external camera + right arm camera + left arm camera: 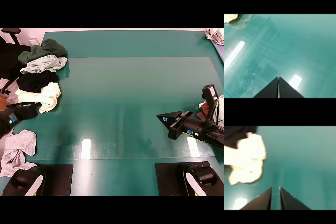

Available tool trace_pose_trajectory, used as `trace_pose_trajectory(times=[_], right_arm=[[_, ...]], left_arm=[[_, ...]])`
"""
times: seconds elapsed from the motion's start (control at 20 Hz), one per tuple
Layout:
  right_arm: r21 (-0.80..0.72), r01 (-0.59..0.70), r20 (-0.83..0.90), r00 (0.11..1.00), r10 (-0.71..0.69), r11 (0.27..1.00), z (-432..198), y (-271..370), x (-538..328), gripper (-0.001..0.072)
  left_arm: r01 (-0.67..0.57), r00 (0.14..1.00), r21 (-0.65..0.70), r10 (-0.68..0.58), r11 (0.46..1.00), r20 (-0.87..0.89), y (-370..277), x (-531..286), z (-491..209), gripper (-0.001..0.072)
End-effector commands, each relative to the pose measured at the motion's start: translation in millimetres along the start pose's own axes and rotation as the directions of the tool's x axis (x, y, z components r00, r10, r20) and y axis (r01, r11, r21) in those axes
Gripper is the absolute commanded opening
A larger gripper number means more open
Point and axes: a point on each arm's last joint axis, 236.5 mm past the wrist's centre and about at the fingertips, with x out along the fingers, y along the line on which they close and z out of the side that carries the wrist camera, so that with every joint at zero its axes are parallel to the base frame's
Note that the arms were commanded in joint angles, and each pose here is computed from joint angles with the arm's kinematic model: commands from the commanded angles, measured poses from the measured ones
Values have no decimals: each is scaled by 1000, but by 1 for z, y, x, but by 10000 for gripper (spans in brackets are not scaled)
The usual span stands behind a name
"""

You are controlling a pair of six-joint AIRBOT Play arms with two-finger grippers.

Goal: Fold the shirts.

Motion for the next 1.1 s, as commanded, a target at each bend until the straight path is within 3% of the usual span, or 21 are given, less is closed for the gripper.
trace_pose_trajectory(times=[0.0,0.05,0.25,0.45,0.65,0.75,0.9,1.05], right_arm=[[91,7,-66,998,-1,996,-10,-8,14,18],[125,14,-89,996,-3,992,-14,-12,19,18],[197,38,-192,981,1,980,-31,-27,42,20],[225,60,-232,973,-6,972,-39,-37,55,27],[229,68,-221,975,-17,971,-36,-41,58,28],[228,72,-208,978,-23,971,-33,-42,58,28],[228,74,-198,980,-28,971,-30,-43,59,28],[228,80,-175,984,-40,970,-25,-46,60,28]], left_arm=[[-271,953,106,282,957,-108,46,23,16,398],[-295,942,121,310,948,-126,45,35,27,599],[-371,893,-30,348,928,-285,68,94,49,596],[-332,883,-261,201,906,-425,104,134,38,597],[-361,881,-239,245,902,-405,148,146,41,598],[-379,870,-246,252,892,-424,159,152,34,675],[-355,810,-159,218,921,-544,159,158,0,676],[-338,786,-170,179,926,-591,156,169,-19,675]])
